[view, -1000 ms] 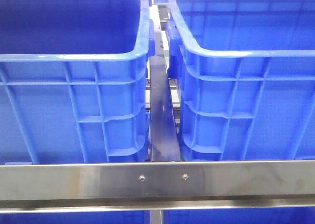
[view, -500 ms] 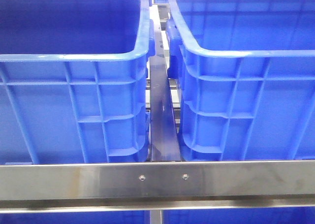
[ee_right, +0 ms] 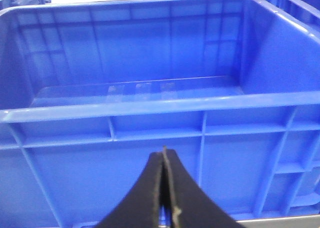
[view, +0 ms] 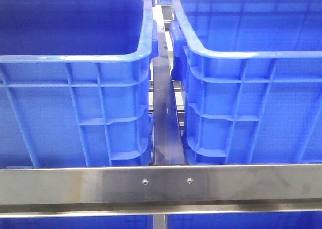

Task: Pick red and yellow buttons and place in box
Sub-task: 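Lower the left gripper into the button crate toward a red button, then grasp the red-capped push button with the left gripper and lift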

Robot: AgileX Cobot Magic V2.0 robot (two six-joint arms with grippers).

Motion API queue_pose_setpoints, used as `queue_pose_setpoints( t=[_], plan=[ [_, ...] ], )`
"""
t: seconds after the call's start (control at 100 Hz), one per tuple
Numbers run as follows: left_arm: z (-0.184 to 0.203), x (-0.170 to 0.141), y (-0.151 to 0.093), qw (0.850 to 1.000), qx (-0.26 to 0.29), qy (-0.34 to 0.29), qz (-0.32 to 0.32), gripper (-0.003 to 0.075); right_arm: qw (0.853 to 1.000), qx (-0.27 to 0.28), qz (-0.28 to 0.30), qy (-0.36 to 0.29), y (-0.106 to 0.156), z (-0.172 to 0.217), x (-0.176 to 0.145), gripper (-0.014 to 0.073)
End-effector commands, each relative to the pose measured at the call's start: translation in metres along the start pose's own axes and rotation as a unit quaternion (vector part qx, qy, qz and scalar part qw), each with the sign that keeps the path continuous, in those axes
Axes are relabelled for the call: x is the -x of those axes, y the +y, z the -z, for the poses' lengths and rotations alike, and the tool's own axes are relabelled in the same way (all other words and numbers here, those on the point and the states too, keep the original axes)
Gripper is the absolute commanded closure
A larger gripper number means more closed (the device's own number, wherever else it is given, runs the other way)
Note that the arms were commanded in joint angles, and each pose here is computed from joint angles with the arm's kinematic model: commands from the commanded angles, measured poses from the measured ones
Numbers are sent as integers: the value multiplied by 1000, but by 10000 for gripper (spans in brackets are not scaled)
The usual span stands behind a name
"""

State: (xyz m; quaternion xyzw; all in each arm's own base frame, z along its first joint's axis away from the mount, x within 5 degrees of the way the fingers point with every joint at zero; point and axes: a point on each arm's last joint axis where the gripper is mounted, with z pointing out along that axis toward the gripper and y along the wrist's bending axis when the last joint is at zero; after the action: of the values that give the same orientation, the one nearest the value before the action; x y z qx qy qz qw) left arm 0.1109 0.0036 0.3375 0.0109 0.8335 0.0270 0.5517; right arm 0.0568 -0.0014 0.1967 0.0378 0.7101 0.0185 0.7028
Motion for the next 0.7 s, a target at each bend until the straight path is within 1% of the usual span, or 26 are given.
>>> queue_pose_setpoints(
  t=[0.0, 0.08, 0.15, 0.22, 0.27, 0.29, 0.32, 0.34, 0.39, 0.44, 0.58, 0.69],
  plan=[
    [-9, 23, 0, 1000, -6, -6, 6, 739, 998, 2, 8, -57, 1, 3, 13, 655],
    [-21, 29, 0, 1000, -10, 26, 9, 728, 998, 2, 8, -57, 1, 3, 13, 655],
    [-31, 32, -1, 998, -15, 54, 15, 663, 998, 2, 8, -57, 1, 3, 13, 655],
    [-39, 36, -1, 997, -17, 75, 17, 543, 998, 2, 8, -57, 1, 3, 13, 655],
    [-43, 38, -1, 996, -17, 83, 17, 426, 998, 2, 8, -57, 1, 3, 13, 655],
    [-46, 38, -1, 996, -18, 87, 17, 396, 998, 2, 8, -57, 1, 3, 13, 655],
    [-49, 39, -1, 996, -18, 89, 17, 330, 998, 2, 8, -57, 1, 3, 13, 655],
    [-50, 40, -1, 996, -18, 91, 17, 296, 998, 2, 8, -57, 1, 3, 13, 655],
    [-55, 40, -1, 995, -18, 97, 16, 244, 998, 2, 8, -57, 1, 3, 13, 655],
    [-58, 42, -1, 995, -18, 101, 16, 224, 998, 2, 8, -57, 1, 3, 13, 655],
    [-74, 50, -9, 992, -36, 117, 6, 226, 998, 2, 8, -57, 1, 3, 13, 655],
    [-92, 59, -19, 988, -55, 142, -8, 226, 998, 2, 8, -57, 1, 3, 13, 655]
  ],
)
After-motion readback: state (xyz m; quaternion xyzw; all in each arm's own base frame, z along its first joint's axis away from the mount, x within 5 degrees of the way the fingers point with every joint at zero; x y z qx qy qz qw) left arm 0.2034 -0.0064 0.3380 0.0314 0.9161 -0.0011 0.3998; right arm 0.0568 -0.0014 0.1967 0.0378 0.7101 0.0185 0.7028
